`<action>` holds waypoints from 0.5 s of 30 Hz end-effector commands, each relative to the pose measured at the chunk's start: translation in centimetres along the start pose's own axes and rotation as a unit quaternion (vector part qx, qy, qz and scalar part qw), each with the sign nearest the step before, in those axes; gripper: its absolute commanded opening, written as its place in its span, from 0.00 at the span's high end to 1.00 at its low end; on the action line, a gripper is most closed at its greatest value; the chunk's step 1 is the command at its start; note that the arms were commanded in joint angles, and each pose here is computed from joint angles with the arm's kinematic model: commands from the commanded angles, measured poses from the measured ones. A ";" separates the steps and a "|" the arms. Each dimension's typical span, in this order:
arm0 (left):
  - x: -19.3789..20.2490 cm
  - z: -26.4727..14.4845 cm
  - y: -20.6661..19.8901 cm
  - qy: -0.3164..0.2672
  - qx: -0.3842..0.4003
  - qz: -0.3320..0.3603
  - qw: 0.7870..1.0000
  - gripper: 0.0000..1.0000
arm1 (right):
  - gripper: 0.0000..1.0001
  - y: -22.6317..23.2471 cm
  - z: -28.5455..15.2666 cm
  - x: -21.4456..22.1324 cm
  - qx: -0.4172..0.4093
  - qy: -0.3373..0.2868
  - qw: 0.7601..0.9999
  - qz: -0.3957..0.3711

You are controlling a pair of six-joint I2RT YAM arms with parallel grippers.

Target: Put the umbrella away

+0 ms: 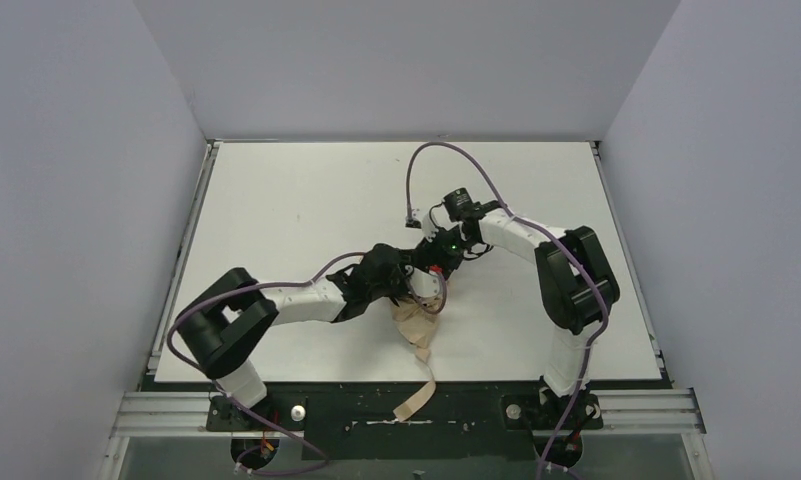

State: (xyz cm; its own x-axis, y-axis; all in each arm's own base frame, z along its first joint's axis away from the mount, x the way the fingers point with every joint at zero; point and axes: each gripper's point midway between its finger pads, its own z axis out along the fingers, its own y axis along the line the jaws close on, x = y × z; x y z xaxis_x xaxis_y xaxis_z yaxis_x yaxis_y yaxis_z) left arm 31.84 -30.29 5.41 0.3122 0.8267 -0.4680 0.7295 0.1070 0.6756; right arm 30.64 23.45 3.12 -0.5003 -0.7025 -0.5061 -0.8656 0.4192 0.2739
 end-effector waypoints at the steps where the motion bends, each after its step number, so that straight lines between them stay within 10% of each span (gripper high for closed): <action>1: -4.5 -3.7 3.7 -0.080 -0.034 -0.084 0.993 0.44 | 0.84 -4.3 -0.3 1.6 0.118 0.039 0.991 -0.045; 10: -5.8 -11.0 4.7 -0.153 -0.026 -0.185 0.970 0.41 | 0.87 -5.7 -1.2 0.9 0.197 0.038 0.970 -0.135; 15: -3.0 -13.3 9.7 -0.170 -0.078 -0.346 0.919 0.39 | 0.89 -5.3 -1.0 0.4 0.238 0.038 0.945 -0.222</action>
State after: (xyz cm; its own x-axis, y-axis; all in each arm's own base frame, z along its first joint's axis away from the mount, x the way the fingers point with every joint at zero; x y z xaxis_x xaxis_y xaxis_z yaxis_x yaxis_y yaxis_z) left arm 28.13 -26.66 18.63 0.1762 0.5110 -0.8413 0.7672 0.4642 0.4426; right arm 33.25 22.73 3.38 -0.2436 -0.8031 -0.5437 -0.9277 0.3566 -0.1110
